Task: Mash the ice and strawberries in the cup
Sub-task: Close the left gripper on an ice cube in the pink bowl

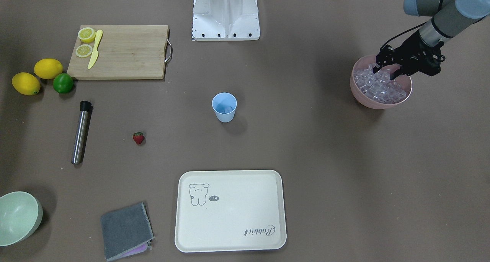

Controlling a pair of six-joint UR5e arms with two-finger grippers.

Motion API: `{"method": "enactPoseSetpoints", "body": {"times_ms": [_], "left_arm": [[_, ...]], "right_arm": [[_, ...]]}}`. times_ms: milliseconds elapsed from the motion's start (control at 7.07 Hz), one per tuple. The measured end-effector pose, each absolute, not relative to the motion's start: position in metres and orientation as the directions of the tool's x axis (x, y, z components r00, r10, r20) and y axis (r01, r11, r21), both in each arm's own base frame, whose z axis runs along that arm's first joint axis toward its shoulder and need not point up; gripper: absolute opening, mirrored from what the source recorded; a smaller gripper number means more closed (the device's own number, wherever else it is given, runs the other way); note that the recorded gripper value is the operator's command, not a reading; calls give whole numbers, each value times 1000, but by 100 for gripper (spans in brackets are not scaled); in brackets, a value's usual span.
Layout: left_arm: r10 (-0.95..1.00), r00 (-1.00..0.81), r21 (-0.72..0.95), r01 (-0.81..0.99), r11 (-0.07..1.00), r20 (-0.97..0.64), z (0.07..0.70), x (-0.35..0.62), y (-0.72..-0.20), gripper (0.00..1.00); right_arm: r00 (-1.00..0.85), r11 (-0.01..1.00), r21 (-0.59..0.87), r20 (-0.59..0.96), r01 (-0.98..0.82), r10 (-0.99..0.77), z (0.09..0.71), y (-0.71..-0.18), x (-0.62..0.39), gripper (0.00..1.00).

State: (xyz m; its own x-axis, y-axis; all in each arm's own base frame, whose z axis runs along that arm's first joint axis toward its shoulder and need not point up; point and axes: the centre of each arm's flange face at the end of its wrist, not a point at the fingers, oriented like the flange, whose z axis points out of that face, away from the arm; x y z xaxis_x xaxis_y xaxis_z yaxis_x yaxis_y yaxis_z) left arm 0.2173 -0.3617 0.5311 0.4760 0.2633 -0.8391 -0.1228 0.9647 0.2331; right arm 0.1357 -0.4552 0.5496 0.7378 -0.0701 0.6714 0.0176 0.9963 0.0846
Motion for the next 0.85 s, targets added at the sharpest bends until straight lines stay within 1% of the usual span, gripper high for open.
{"method": "enactPoseSetpoints", "body": {"times_ms": [283, 425, 708, 849], "left_arm": [[266, 468, 233, -128, 964, -843, 536, 219, -353, 62], [266, 471, 235, -126, 964, -841, 537, 219, -352, 62], [266, 478, 236, -124, 964, -837, 539, 221, -352, 56], [266, 479, 235, -125, 964, -836, 541, 222, -352, 50]], "right_arm": [[738, 996, 82, 672, 18, -68, 551, -455, 136, 100], [737, 997, 80, 672, 18, -67, 552, -454, 135, 100], [737, 997, 75, 673, 18, -64, 554, -452, 135, 100], [737, 997, 75, 673, 18, -64, 554, -452, 135, 100]]}}
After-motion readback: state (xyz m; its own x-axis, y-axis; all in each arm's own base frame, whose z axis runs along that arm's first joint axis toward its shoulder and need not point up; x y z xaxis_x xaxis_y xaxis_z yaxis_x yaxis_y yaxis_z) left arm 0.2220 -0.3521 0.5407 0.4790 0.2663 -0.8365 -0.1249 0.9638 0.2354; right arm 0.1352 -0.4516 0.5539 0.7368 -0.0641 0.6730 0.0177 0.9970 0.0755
